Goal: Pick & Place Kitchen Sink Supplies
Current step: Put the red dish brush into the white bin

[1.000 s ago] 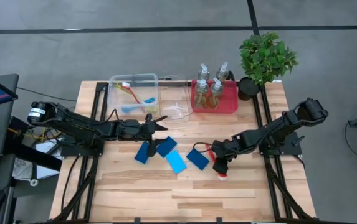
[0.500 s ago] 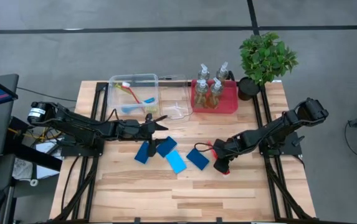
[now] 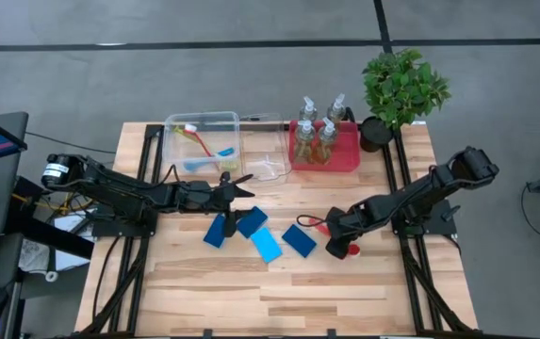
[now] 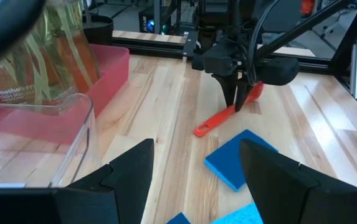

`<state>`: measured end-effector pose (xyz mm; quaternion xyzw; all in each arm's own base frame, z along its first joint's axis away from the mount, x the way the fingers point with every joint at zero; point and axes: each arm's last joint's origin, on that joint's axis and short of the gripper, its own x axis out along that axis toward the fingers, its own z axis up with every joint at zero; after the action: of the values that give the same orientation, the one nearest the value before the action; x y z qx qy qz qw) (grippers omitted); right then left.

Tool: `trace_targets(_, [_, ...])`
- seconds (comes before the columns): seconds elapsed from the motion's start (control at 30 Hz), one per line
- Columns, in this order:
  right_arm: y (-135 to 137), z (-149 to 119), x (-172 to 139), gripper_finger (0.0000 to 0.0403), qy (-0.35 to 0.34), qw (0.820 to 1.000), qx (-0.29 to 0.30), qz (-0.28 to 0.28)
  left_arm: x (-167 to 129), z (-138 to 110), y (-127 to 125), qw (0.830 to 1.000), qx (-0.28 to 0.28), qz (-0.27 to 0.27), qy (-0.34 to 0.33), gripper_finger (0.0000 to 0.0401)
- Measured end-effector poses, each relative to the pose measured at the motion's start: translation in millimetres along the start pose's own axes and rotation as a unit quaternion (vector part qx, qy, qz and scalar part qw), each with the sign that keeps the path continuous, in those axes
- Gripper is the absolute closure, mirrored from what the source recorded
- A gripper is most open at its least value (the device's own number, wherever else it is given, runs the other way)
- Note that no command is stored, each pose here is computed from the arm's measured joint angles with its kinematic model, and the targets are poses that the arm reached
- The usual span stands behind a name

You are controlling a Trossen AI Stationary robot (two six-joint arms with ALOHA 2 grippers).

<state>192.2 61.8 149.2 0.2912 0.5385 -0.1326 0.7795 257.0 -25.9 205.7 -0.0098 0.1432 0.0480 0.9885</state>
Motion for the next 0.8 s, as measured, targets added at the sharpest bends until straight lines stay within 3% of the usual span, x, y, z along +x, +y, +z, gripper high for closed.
trace_targets(0.1, [0.2, 0.0, 0.3, 0.0373, -0.001, 1.0, -0.008, 0.003, 0.0, 0.2, 0.0, 1.0, 0.0, 0.0, -0.001, 0.0164])
trace_targets(0.4, [1.8, 1.0, -0.2, 0.0374, -0.002, 1.0, -0.021, 0.009, 0.0, 0.8, -1.1, 1.0, -0.001, -0.018, -0.003, 0.0164])
trace_targets(0.6, [19.0, 10.5, -11.4, 0.04, -0.021, 0.997, -0.061, 0.037, 0.0, 1.4, -1.2, 1.0, -0.002, -0.019, -0.006, 0.0164])
trace_targets(0.8, [41.4, 21.0, -28.6, 0.0398, -0.067, 0.99, -0.112, 0.057, 0.0, 1.5, -1.2, 1.0, -0.011, -0.019, -0.007, 0.0164])
